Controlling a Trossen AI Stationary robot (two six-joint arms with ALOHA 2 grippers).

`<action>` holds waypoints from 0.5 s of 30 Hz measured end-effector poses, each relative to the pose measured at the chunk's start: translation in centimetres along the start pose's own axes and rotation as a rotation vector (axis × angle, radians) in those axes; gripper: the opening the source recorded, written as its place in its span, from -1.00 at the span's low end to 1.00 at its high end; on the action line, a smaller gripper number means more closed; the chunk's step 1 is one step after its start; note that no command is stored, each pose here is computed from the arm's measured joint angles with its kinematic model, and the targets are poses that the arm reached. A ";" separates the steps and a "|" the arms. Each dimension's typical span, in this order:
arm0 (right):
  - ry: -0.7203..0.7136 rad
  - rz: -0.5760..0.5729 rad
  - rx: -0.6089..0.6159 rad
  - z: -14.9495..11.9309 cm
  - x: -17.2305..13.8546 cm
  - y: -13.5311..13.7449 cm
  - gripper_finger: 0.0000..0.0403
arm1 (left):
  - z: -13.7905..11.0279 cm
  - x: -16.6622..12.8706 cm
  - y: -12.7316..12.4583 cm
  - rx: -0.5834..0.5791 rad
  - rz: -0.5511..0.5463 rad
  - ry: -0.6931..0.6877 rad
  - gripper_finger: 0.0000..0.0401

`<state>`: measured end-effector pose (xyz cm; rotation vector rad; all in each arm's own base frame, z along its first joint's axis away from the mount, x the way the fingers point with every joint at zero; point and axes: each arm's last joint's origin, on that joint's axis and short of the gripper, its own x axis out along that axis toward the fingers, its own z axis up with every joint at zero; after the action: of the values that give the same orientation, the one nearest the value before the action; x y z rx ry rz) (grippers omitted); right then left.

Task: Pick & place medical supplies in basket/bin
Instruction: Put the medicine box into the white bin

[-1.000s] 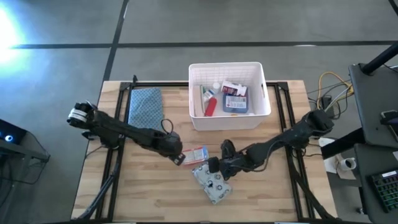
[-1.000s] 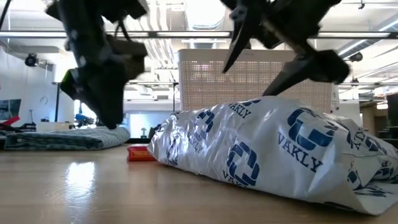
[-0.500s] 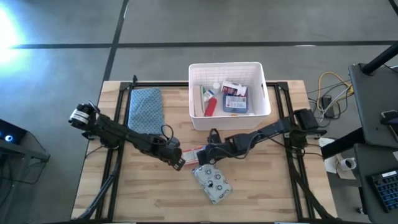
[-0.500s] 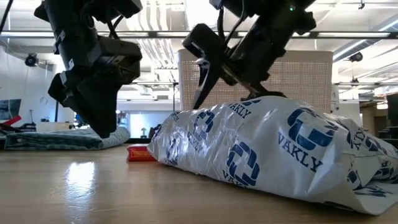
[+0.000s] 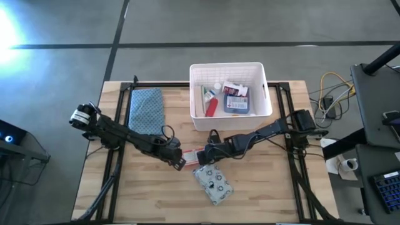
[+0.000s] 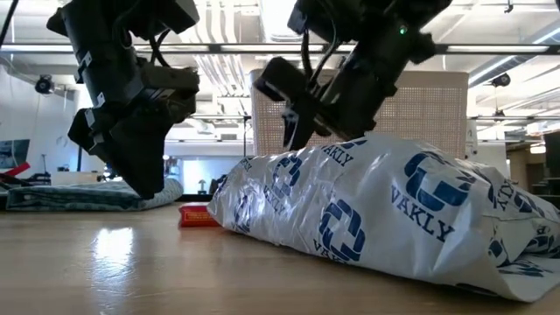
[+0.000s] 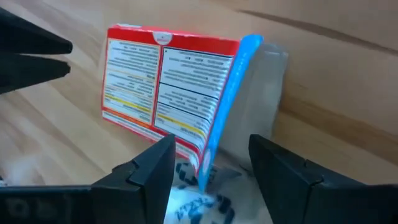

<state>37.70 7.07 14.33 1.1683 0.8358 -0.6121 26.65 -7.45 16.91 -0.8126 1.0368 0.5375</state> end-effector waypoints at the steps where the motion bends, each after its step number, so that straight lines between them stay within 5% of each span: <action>1: 0.010 0.006 0.001 0.0 0.3 0.0 -0.03 | 0.0 0.0 -0.1 -0.001 -0.010 -0.004 -0.63; 15: 0.003 0.078 0.020 0.3 0.4 0.6 -0.46 | -0.1 0.5 0.2 -0.005 -0.035 -0.013 -0.63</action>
<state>38.47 6.99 14.42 1.2146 0.7846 -0.5557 26.64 -7.43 16.38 -0.8296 1.0082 0.5155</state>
